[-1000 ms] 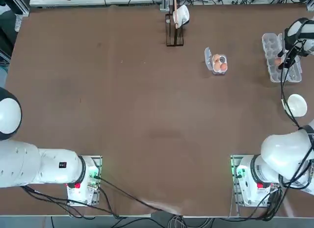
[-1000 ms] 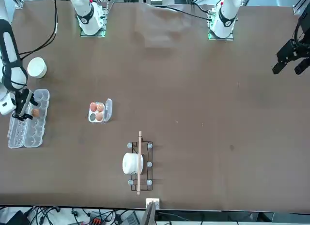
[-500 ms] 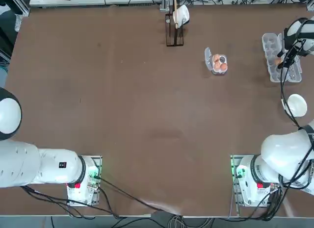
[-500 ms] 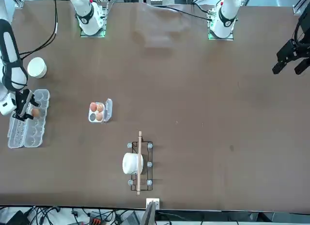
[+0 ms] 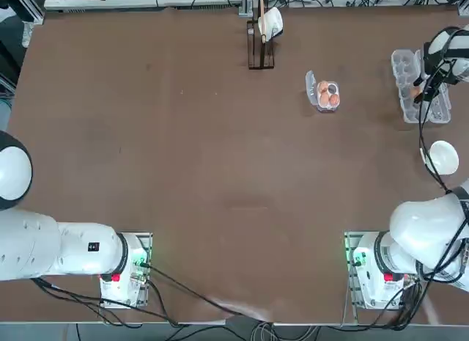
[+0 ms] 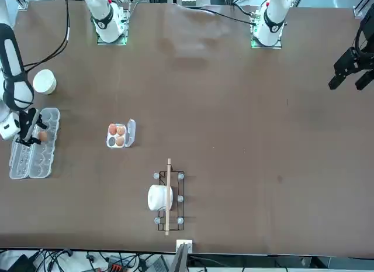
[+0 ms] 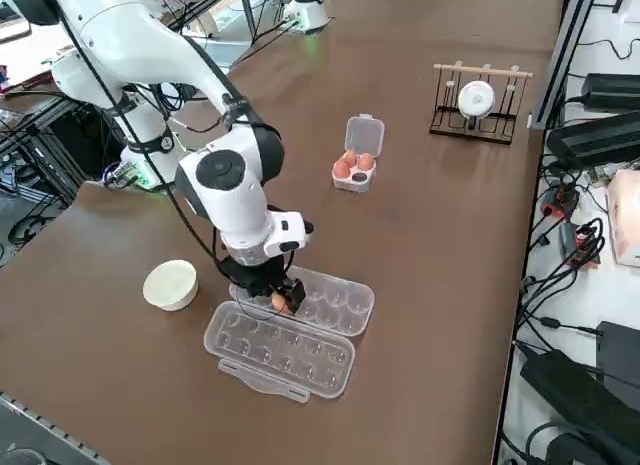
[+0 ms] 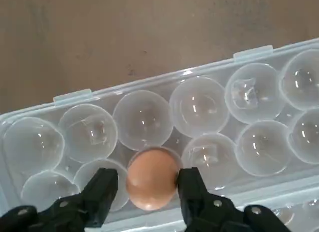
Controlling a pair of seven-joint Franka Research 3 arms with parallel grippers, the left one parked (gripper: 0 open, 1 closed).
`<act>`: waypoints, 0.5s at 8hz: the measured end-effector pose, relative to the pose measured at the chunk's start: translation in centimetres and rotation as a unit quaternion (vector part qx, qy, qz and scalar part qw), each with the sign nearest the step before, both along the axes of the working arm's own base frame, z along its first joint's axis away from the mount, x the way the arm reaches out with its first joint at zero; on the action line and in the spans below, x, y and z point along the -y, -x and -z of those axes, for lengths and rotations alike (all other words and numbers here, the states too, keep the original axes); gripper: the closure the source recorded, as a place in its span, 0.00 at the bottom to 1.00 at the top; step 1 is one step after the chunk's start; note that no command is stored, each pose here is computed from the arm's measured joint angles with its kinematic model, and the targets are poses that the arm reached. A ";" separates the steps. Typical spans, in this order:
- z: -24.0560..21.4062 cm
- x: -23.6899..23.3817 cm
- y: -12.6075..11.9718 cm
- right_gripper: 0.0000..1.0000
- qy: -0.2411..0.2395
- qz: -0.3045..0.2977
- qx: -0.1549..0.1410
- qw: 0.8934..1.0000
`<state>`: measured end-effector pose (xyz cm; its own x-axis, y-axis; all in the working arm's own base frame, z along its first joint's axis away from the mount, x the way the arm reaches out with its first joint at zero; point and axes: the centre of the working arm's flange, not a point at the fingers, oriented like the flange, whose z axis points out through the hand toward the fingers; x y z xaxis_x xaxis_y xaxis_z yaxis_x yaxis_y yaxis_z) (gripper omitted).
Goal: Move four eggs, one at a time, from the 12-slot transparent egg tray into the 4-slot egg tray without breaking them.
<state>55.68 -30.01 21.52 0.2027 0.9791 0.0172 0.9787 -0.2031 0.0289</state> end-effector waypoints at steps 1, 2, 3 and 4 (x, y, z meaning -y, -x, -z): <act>0.0 0.0 -0.1 0.30 0.001 0.000 0.002 1.000; -0.2 0.0 -0.2 0.38 0.001 0.000 0.004 1.000; -0.2 0.0 -0.3 0.43 0.002 0.000 0.005 1.000; -0.2 0.0 -0.3 0.43 0.002 0.000 0.005 1.000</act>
